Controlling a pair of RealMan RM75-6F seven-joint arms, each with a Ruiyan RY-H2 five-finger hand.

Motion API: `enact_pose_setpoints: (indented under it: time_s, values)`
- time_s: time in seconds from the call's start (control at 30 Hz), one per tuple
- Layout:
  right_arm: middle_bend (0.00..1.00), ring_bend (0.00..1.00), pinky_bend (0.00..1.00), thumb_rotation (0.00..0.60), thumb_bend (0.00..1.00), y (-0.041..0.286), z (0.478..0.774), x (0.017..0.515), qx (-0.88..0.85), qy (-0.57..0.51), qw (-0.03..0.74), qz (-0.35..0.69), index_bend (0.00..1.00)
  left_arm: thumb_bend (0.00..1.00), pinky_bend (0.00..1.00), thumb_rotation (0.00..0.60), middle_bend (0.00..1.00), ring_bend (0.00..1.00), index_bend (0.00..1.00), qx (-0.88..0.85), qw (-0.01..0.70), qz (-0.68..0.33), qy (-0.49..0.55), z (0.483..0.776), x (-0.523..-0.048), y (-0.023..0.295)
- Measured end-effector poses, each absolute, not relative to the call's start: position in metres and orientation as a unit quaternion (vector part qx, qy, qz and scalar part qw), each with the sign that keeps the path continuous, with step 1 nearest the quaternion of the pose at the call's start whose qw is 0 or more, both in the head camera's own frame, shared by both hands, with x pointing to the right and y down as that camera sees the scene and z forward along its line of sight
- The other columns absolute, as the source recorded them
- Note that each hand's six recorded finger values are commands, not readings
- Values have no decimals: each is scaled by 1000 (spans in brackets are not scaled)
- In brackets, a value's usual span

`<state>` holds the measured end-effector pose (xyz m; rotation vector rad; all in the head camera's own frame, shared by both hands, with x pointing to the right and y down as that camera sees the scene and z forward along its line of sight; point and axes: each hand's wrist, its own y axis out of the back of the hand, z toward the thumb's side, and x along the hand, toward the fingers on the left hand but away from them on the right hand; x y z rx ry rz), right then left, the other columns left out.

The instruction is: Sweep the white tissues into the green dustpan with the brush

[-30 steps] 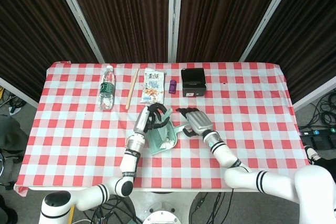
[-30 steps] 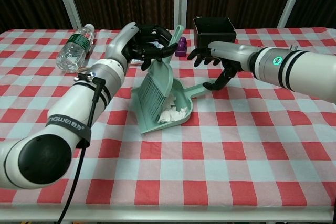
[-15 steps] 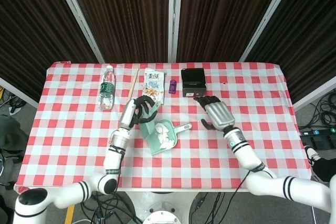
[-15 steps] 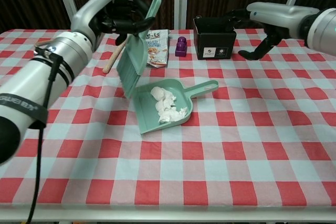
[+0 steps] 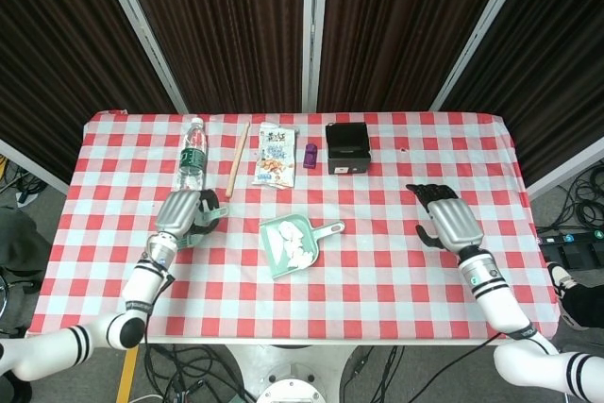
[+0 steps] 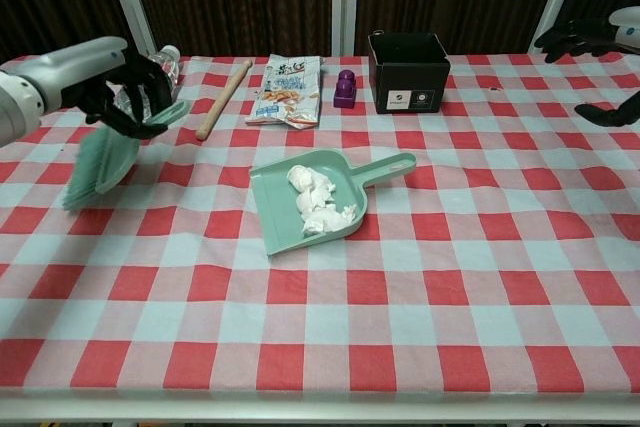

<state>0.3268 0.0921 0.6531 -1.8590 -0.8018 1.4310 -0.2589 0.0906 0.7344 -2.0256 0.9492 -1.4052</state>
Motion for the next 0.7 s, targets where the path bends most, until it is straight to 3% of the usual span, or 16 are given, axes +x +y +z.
enact_pose_setpoints:
  time_s: [0.13, 0.27, 0.4, 0.53, 0.7]
  values:
    - [159, 103, 122, 600, 327, 100, 651, 345, -704, -326, 307, 551, 100, 446, 506, 600, 299, 273, 302, -732, 248, -555, 308, 745, -268, 103]
    - [168, 103, 122, 600, 327, 106, 643, 366, -690, -342, 310, 558, 99, 418, 484, 600, 285, 256, 288, -730, 242, -551, 324, 737, -273, 104]
    - [181, 91, 122, 600, 334, 107, 624, 388, -669, -356, 331, 562, 99, 402, 423, 600, 285, 256, 288, -709, 262, -536, 376, 709, -296, 97]
    - [179, 64, 89, 600, 346, 112, 599, 412, -655, -368, 347, 561, 148, 277, 265, 600, 285, 218, 288, -663, 306, -544, 413, 672, -348, 94]
    - [161, 22, 60, 600, 347, 130, 571, 438, -647, -391, 354, 551, 156, 205, 209, 600, 279, 195, 288, -599, 361, -600, 390, 633, -423, 119]
